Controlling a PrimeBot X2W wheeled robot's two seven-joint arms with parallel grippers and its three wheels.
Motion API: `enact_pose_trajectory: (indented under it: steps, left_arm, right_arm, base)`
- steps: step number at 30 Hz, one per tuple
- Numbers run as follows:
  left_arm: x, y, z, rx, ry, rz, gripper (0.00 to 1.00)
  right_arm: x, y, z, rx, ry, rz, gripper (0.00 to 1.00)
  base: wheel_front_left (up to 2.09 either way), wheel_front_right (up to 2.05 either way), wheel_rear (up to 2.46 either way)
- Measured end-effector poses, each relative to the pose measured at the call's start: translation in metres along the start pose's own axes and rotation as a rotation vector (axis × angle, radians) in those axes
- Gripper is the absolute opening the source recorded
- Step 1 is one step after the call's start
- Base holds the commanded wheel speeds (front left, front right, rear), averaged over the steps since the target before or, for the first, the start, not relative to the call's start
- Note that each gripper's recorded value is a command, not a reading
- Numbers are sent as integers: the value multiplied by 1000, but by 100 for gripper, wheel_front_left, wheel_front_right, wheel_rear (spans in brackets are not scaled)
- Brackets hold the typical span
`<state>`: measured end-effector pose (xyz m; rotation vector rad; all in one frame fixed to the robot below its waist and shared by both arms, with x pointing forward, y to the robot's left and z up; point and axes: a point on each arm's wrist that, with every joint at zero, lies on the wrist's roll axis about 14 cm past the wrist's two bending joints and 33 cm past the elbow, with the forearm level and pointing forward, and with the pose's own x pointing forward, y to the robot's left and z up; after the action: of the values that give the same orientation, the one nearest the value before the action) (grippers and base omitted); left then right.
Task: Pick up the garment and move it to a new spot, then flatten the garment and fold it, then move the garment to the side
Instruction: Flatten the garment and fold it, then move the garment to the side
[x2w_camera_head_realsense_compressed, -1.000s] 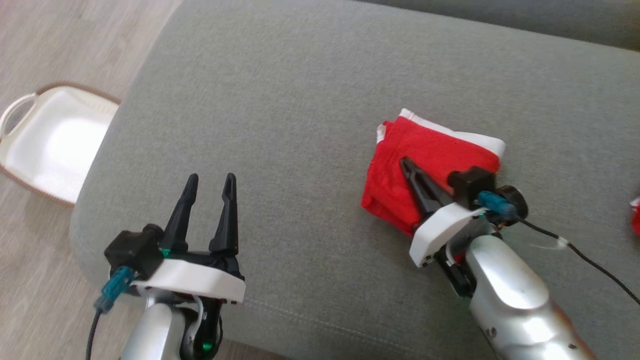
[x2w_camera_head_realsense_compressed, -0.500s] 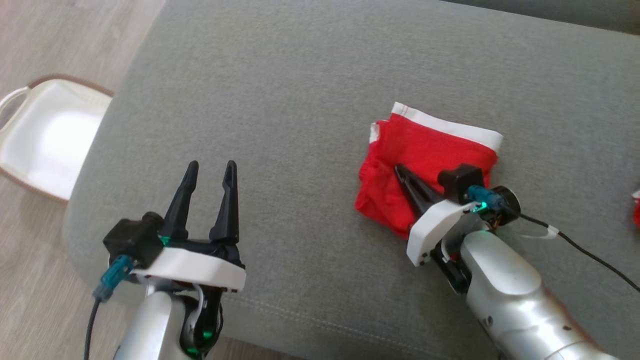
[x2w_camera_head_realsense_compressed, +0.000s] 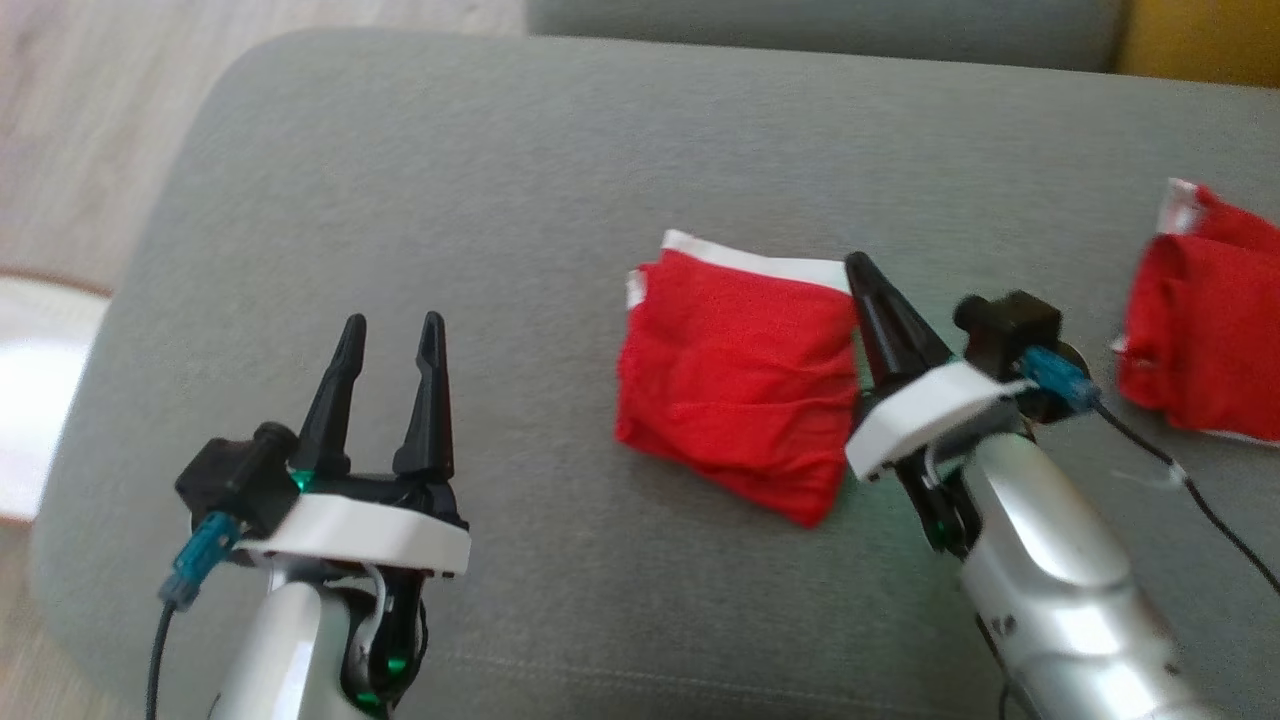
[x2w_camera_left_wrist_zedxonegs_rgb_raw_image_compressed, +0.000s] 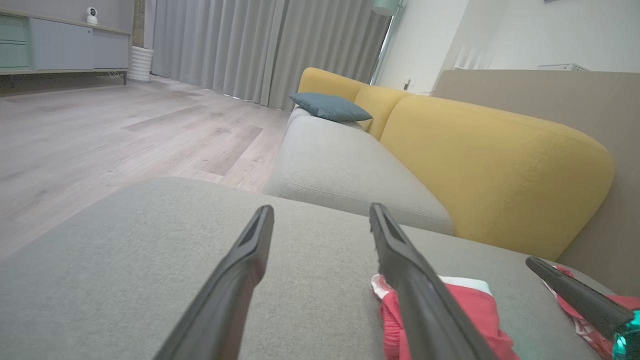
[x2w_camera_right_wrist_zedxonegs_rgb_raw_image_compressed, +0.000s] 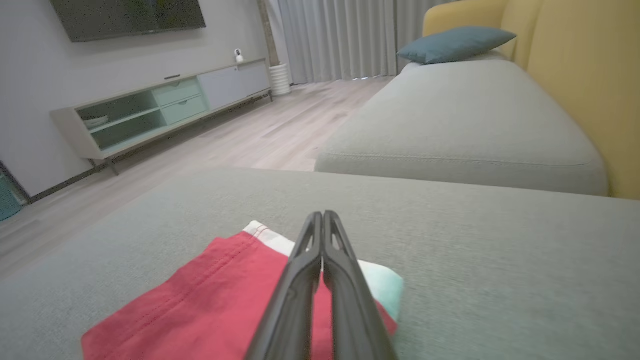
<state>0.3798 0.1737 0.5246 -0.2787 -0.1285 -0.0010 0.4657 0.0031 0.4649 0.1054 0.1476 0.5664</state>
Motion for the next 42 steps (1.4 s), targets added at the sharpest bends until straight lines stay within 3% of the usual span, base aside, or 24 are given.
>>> enact_pose_trajectory:
  steps: [4,5,6,7,23,31,42]
  left_arm:
    - [7,-18,1,-14,-8,-53,100]
    - [8,-22,1,-17,-9,-65,100]
    - [8,-25,1,-20,-9,-74,100]
    - [9,-28,0,-22,-7,-81,100]
    - [-8,-41,-26,3,74,-123,100]
    - [-10,-38,-28,2,81,-115,100]
    - [-11,-24,-41,2,121,-78,100]
  right_arm:
    - [-27,-24,5,13,-40,-90,0]
    - [-34,-30,4,17,-42,-115,27]
    - [-42,-35,4,11,-46,-135,87]
    - [-49,-40,4,4,-53,-154,100]
    - [-121,-66,-8,-3,-71,-320,100]
    - [-122,-68,-22,24,-6,-330,100]
    - [-83,-28,-65,230,178,-194,100]
  base:
    - [0,0,0]
    - [0,0,0]
    - [0,0,0]
    - [0,0,0]
    - [0,0,0]
    - [0,0,0]
    - [0,0,0]
